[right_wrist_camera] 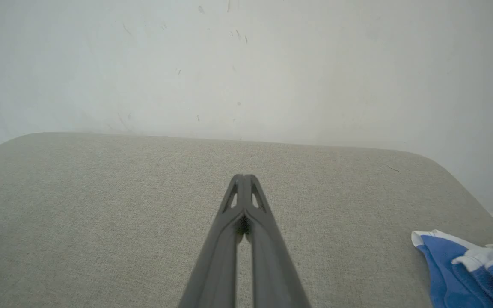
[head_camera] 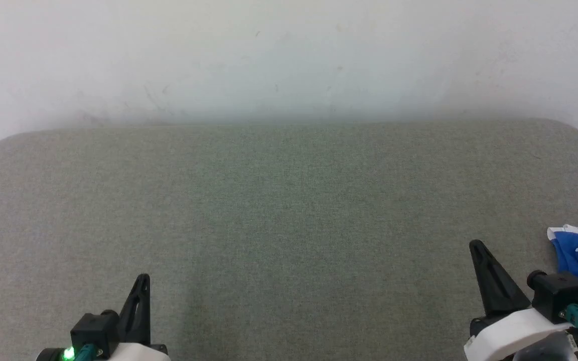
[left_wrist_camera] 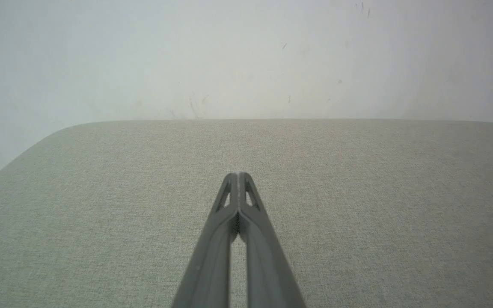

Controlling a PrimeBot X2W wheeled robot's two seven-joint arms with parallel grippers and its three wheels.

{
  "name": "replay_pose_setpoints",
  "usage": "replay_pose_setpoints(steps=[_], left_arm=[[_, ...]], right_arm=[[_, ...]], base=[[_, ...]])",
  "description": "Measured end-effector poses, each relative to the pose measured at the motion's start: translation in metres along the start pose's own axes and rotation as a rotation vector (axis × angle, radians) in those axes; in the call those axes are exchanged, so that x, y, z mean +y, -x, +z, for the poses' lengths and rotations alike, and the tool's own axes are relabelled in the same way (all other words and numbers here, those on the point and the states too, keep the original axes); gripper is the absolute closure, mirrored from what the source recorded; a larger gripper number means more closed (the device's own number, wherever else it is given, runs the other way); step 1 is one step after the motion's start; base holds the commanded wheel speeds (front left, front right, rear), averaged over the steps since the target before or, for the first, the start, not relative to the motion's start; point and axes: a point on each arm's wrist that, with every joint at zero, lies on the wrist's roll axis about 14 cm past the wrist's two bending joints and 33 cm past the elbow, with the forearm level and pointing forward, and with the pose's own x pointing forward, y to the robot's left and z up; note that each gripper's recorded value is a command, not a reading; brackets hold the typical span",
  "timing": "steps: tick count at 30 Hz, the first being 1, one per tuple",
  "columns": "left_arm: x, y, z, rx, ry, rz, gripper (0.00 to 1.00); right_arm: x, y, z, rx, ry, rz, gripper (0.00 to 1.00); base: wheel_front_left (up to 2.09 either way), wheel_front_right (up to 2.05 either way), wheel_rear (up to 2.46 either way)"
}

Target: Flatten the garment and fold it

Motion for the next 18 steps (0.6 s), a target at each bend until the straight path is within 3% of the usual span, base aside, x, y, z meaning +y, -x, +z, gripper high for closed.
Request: replay_pose_setpoints(steps=[18], left_arm=[[-0.0050,-0.0046,0.0062,-0.003,-0.005,-0.002,1.00]], right_arm=[[0.0012,-0.0049,-0.0001,0.002,0.022,0.004,1.00]], base=[[0.00,0.00,0.00]])
